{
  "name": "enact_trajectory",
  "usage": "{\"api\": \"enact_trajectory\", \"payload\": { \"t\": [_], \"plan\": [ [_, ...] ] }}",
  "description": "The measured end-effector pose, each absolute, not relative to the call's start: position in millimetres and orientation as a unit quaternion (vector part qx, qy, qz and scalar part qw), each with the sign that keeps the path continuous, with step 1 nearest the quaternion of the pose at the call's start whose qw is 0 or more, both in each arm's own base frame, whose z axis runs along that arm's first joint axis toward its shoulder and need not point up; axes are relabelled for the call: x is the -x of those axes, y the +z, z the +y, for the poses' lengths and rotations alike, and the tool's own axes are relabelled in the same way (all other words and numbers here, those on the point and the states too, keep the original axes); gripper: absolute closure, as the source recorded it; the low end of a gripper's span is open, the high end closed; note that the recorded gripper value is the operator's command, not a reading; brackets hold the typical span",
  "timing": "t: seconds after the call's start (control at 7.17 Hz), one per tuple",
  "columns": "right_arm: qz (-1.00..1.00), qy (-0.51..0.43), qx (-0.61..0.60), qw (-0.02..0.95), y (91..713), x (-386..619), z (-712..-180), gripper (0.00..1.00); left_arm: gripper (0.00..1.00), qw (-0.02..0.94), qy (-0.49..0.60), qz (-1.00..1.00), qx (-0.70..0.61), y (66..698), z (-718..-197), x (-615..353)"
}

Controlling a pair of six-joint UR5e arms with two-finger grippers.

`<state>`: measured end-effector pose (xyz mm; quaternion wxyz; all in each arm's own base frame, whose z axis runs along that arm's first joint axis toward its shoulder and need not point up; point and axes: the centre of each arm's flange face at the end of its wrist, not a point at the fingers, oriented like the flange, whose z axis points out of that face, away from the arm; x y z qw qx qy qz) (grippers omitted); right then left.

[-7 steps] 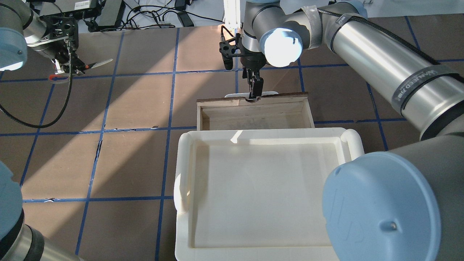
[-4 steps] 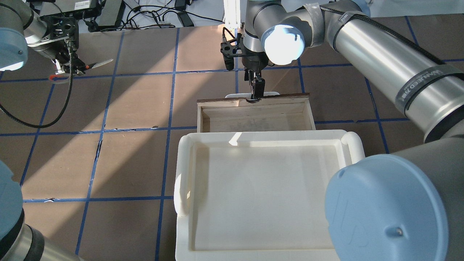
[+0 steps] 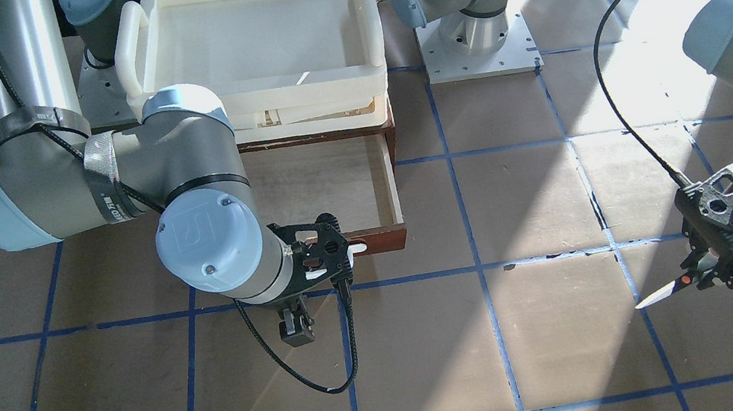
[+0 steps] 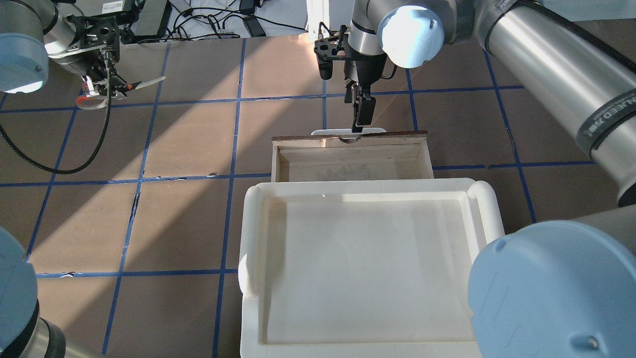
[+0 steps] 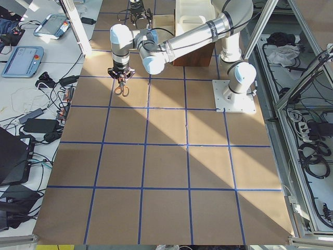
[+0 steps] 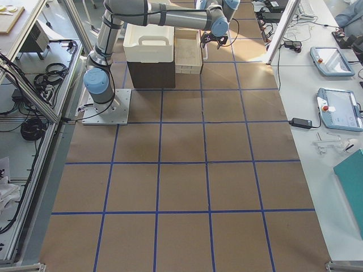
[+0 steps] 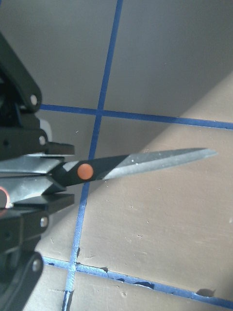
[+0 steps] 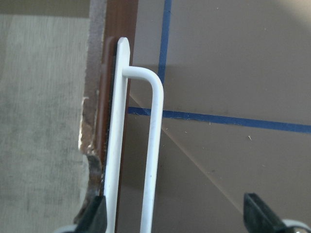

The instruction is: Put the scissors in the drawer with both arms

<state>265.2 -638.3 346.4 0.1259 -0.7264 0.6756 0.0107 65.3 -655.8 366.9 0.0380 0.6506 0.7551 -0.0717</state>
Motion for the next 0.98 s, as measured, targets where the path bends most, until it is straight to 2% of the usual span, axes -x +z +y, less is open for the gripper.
{"api": "enact_trajectory", "payload": {
  "t": [0.42, 0.7, 0.98],
  "plan": [
    [0.716, 0.011, 0.686, 0.128, 430, -186, -633, 0.00, 1.00, 0.032, -0.075, 0.760, -0.645, 374, -655, -4],
    [0.768, 0.024, 0.625, 0.138, 485, -101, -602, 0.00, 1.00, 0.023, -0.076, 0.756, -0.650, 384, -645, 62],
    [0.831, 0.056, 0.542, 0.108, 516, -67, -562, 0.00, 1.00, 0.015, -0.079, 0.755, -0.651, 392, -629, 132]
  ]
}}
